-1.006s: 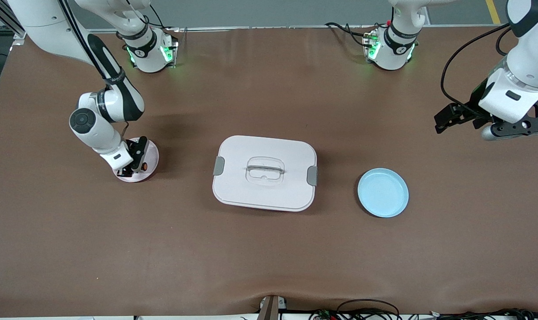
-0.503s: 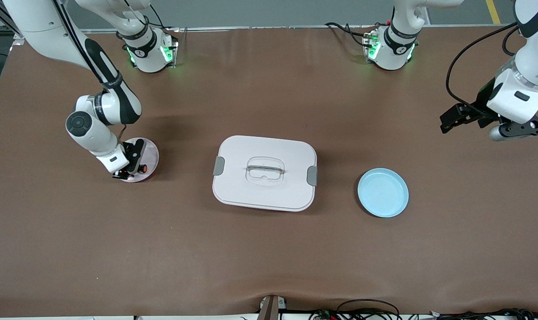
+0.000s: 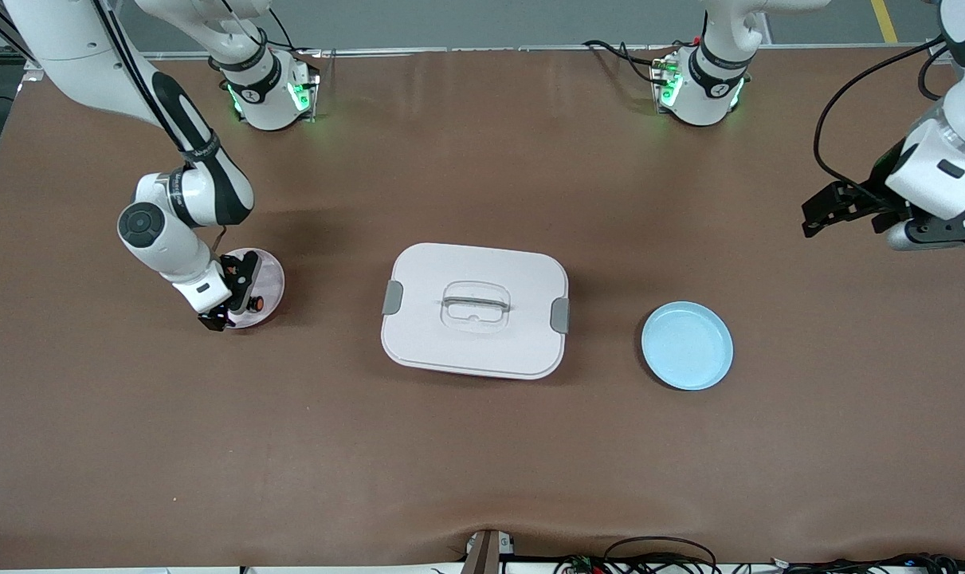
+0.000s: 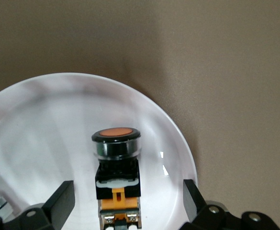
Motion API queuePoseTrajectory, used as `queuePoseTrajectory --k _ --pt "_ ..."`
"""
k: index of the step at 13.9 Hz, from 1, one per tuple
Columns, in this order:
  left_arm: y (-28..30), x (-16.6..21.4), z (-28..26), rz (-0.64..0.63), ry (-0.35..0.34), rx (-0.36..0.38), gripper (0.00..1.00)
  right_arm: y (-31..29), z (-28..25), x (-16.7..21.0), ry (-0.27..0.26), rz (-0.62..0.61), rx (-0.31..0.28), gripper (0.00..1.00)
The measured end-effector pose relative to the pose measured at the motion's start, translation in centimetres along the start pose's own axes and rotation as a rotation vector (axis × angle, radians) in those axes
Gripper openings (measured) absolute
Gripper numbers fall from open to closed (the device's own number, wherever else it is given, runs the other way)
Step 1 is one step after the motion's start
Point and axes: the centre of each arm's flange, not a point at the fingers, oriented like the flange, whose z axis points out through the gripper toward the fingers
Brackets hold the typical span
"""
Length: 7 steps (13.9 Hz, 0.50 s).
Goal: Transfer orange switch to right arm and place
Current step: 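Lower the switch onto the white plate with the right gripper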
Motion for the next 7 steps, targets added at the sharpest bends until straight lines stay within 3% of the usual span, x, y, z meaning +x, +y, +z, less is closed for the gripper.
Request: queuePoseTrajectory --k 7 --pt "0.8 -0.3 -0.7 0.016 0.009 0.001 1.0 3.8 -5.0 0.0 -0.068 0.008 0.149 1.0"
